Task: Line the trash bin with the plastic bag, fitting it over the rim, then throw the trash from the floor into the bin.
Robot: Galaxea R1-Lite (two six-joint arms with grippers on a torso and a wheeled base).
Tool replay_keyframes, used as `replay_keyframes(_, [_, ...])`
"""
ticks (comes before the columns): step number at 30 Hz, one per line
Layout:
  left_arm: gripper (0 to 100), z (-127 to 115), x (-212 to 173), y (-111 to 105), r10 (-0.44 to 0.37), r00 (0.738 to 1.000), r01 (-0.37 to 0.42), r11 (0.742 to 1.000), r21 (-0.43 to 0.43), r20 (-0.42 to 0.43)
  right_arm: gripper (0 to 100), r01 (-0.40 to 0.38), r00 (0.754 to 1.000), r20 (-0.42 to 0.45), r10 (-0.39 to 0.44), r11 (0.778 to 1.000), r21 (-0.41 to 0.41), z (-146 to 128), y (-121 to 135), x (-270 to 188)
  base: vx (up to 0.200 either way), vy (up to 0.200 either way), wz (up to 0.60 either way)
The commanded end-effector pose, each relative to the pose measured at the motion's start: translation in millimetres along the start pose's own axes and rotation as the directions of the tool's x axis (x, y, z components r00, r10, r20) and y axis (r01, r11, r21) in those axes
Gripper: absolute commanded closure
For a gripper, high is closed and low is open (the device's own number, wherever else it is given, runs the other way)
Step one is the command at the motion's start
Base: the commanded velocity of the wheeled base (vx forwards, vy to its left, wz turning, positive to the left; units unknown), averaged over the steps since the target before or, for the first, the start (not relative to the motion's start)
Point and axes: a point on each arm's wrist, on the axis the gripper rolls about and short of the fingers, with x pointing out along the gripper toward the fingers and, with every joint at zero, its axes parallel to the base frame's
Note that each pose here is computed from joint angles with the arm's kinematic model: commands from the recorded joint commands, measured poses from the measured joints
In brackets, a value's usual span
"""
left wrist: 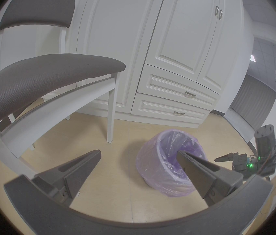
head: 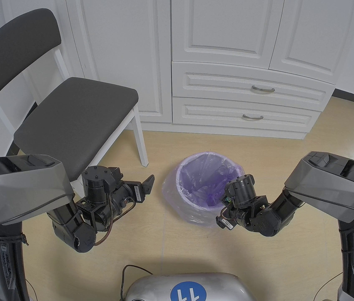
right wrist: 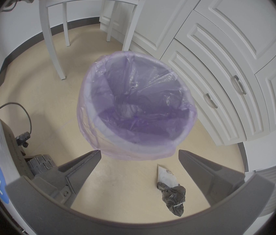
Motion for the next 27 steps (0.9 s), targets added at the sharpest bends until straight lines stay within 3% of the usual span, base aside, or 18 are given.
replay_keyframes(1, [0,-2,1,1,0.002,1.000,-0.002,1.000,0.001,-0.007,0,-0.008,1.000,-0.012,0.008,1.000,-0.003,-7,2,-7,0.000,0.000,0.00])
replay_keyframes(9, [0,-4,0,-1,-0.003,1.000,0.003,1.000,0.002,-0.012,0,0.005,1.000,0.021,-0.005,1.000,0.011,-23,4,-18,0.000,0.000,0.00])
replay_keyframes(12, [0,-6,-1,-6,-0.014,1.000,0.014,1.000,0.005,-0.016,0,0.036,0.994,0.097,-0.042,0.997,0.067,-27,0,-33,0.000,0.000,0.00])
replay_keyframes(16, [0,-7,-7,-13,-0.033,0.999,0.034,0.999,0.011,-0.020,0,0.073,0.963,0.248,-0.105,0.988,0.135,-23,-7,-63,0.000,0.000,0.00])
replay_keyframes(18, [0,-7,-8,-15,-0.040,0.999,0.040,0.999,0.011,-0.016,0,0.080,0.955,0.270,-0.119,0.986,0.149,-23,-9,-69,0.000,0.000,0.00])
replay_keyframes(19, [0,-9,-11,-17,-0.050,0.999,0.051,0.998,0.032,-0.012,0,0.092,0.939,0.312,-0.143,0.980,0.174,-24,-16,-83,0.000,0.000,0.00])
replay_keyframes(23, [0,-11,-16,-17,-0.058,0.998,0.057,0.993,0.100,-0.001,0,0.106,0.911,0.372,-0.180,0.972,0.211,-23,-29,-103,0.000,0.000,0.00])
replay_keyframes(24, [0,-11,-16,-17,-0.059,0.998,0.058,0.990,0.128,0.005,0,0.117,0.887,0.412,-0.207,0.965,0.235,-17,-38,-117,0.000,0.000,0.00])
replay_keyframes(27, [0,-12,-17,-17,-0.059,0.998,0.058,0.988,0.140,-0.003,0,0.133,0.865,0.440,-0.242,0.955,0.264,-17,-53,-143,0.000,0.000,0.00])
